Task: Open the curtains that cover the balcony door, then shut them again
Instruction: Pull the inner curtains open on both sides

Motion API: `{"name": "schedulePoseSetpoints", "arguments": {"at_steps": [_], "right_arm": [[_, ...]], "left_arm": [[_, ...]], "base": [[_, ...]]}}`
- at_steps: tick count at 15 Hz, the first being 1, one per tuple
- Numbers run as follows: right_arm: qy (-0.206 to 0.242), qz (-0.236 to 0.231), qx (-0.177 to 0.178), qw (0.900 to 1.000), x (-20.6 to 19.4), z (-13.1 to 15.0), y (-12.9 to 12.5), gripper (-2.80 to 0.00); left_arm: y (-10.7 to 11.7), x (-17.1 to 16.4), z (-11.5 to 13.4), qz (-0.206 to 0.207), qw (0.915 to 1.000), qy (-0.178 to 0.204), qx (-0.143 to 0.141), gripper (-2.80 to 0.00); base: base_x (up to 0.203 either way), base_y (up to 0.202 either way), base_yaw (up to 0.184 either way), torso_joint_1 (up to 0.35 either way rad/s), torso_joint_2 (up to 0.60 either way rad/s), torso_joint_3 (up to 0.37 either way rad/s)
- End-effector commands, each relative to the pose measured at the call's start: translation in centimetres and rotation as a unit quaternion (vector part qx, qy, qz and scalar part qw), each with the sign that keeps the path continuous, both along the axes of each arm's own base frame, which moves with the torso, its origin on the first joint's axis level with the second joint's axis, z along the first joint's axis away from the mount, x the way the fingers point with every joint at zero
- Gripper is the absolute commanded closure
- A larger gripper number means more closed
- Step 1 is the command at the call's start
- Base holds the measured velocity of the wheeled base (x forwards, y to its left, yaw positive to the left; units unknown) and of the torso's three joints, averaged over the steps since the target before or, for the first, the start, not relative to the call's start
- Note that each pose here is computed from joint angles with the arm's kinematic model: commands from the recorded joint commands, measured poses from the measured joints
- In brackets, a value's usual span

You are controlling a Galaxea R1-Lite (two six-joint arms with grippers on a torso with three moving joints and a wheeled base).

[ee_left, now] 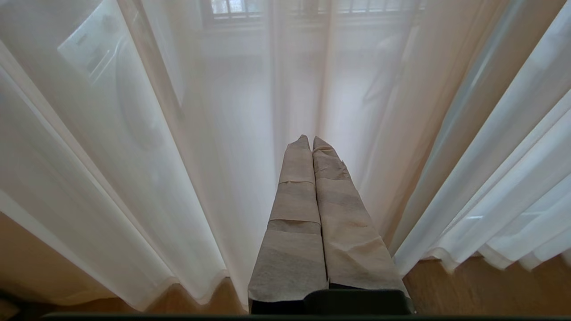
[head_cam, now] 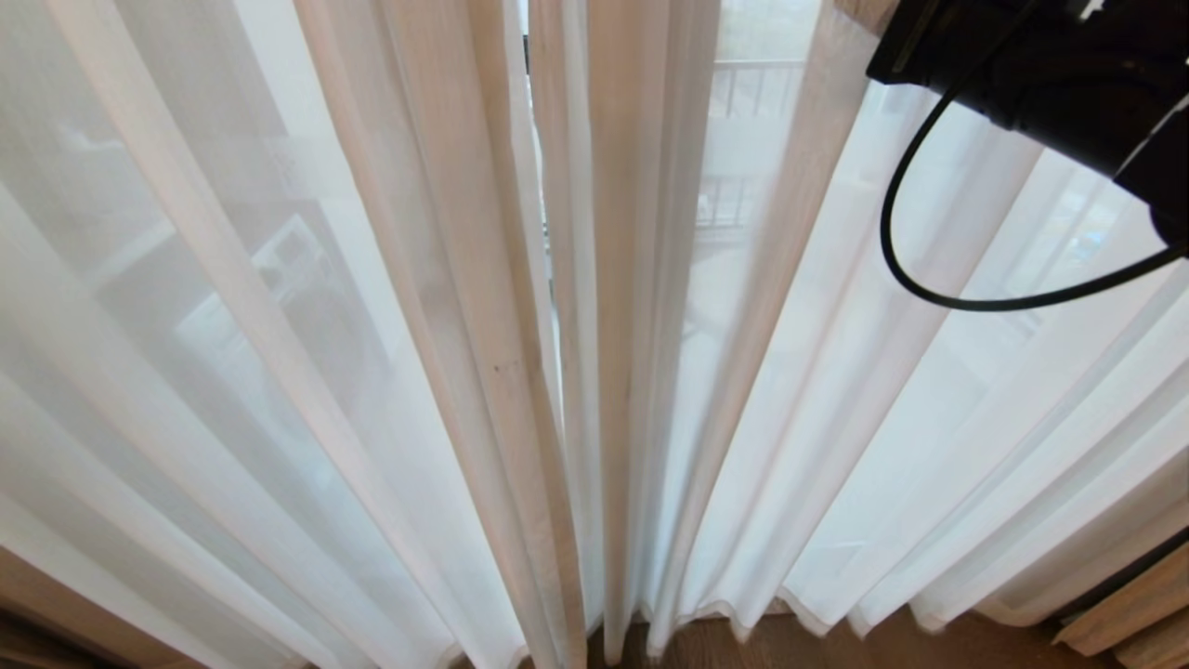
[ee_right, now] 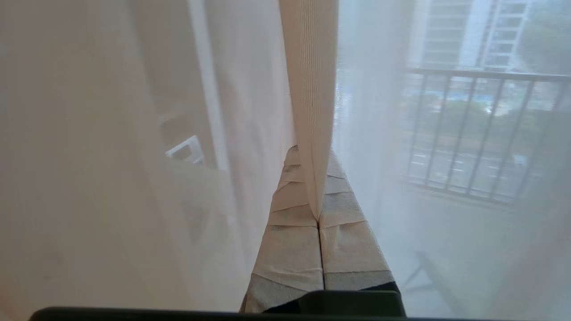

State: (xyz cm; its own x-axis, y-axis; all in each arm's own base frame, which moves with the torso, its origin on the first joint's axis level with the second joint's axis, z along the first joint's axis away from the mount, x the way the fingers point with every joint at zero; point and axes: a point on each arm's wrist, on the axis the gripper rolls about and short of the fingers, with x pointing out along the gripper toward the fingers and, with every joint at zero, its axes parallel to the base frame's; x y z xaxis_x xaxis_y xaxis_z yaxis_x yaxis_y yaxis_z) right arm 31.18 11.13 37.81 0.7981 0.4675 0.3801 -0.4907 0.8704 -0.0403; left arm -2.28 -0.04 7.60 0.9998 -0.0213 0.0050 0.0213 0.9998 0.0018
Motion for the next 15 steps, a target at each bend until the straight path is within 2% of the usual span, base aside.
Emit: {"name": "schedulePoseSetpoints", "arguments": {"at_steps": [1, 5, 10, 15], "right_arm": [[-0.009, -0.033, 0.004, 0.999, 0.0, 0.6, -2.4, 0.00], [-0.014, -0.095, 0.007, 0.995, 0.3, 1.0, -6.5, 0.00], [-0.014, -0.178, 0.018, 0.984, 0.5, 1.2, -12.4, 0.00], [-0.017, -0.224, 0.018, 0.974, -0.3, 1.5, -15.8, 0.00]], "left_arm": [[0.0, 0.0, 0.0, 0.000, 1.0000, -0.001, 0.000, 0.00], [0.0, 0.0, 0.0, 0.000, 1.0000, -0.001, 0.000, 0.00], [0.0, 0.0, 0.0, -0.001, 1.0000, -0.001, 0.000, 0.00], [0.0, 0.0, 0.0, 0.000, 1.0000, -0.001, 0.000, 0.00]], "base": [[0.000, 0.000, 0.000, 0.000, 0.00, 0.000], [0.000, 0.000, 0.000, 0.000, 0.00, 0.000], [0.000, 0.000, 0.000, 0.000, 0.00, 0.000], [0.000, 0.000, 0.000, 0.000, 0.00, 0.000]]}}
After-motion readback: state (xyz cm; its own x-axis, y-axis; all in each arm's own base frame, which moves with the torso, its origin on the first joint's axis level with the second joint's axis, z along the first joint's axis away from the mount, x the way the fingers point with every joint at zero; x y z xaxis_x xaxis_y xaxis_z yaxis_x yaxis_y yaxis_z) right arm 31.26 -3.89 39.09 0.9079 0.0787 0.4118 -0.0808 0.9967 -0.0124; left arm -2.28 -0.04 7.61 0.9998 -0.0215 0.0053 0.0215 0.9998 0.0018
